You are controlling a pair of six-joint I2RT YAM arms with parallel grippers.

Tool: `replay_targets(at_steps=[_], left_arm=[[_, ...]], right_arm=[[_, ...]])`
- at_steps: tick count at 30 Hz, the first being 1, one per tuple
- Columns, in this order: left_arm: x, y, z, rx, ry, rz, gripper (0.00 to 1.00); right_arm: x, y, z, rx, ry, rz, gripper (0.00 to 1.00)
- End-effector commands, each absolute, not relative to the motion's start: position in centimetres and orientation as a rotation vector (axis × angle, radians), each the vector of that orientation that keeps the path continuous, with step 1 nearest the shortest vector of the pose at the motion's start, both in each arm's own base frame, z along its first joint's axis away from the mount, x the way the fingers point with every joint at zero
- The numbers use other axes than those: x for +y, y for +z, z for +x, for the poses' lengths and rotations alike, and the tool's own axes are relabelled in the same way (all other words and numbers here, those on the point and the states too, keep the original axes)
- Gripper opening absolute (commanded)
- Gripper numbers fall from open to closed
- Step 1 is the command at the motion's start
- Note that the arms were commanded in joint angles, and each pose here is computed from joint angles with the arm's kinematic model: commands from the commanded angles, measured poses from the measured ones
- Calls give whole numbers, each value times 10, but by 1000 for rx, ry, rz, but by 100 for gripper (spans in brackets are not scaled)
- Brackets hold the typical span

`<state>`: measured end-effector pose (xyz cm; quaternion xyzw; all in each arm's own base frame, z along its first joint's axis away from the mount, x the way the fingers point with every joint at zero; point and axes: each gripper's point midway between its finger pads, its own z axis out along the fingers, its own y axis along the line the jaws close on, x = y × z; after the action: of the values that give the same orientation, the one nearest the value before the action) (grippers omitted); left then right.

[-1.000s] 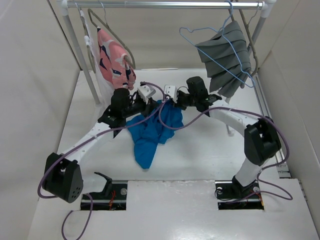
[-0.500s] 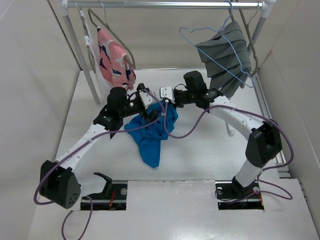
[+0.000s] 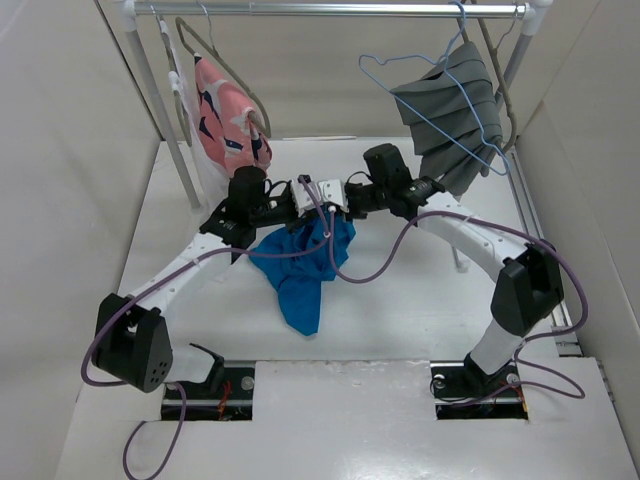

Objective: Place the t-shirt on the hanger
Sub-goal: Move the tshirt to the center of the board, then grab a hanger with the right arm

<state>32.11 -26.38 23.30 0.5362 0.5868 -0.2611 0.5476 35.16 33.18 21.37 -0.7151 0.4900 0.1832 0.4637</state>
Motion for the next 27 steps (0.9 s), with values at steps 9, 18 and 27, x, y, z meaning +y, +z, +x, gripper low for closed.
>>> replay_targets(at_steps=[9, 18, 27], left_arm=[[-258, 231, 326, 1542, -644, 1087, 0], [-253, 235, 341, 1609, -607, 990, 0], [-251, 244, 333, 1575, -598, 1027, 0]], right_arm=[[296, 298, 351, 1258, 219, -1656, 100], [262, 505, 324, 1039, 134, -1353, 100], [166, 572, 360, 1134, -85, -1065, 78]])
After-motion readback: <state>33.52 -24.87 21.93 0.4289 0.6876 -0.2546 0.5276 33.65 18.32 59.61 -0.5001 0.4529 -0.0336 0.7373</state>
